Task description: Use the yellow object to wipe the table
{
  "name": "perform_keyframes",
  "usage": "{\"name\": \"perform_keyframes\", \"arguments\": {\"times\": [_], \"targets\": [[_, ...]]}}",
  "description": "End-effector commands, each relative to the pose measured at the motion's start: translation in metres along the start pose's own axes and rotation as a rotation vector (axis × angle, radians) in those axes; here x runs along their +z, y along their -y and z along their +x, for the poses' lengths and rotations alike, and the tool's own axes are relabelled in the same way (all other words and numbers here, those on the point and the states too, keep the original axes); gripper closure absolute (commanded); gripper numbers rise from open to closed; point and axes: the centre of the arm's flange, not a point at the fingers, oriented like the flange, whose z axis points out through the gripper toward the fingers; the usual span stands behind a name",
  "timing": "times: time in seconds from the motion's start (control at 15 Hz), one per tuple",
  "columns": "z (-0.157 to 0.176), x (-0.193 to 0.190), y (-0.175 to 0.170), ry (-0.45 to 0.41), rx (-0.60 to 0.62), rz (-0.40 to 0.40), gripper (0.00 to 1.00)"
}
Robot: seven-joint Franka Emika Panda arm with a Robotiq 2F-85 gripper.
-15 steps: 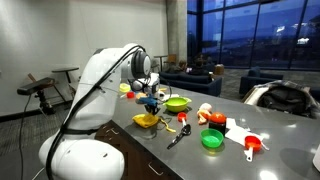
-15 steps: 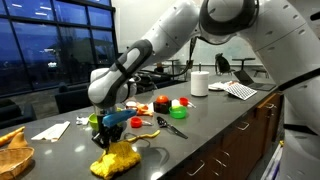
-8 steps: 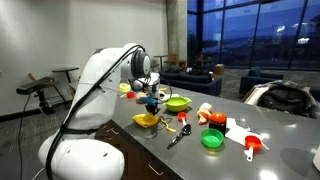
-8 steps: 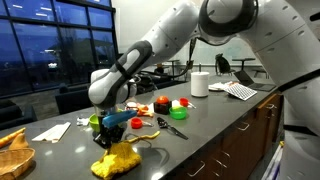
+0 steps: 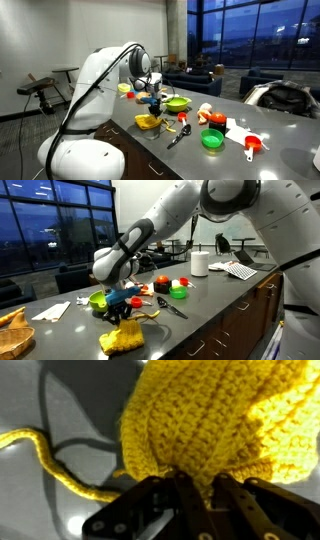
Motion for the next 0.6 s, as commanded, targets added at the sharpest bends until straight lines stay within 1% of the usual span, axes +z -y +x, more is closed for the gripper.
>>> {"name": "perform_keyframes", "arguments": {"times": [0.0, 0.33, 0.4, 0.53], "targets": [[-0.018, 0.034, -0.039, 0.084, 0.094, -0.127, 0.96], [-0.038, 0.03, -0.081, 0.166, 0.225, -0.221, 0.96], [-0.037, 0.03, -0.082, 0.171, 0.216, -0.229, 0.96], [-0.029, 0.03, -0.069, 0.165, 0.16, -0.246, 0.96]]}}
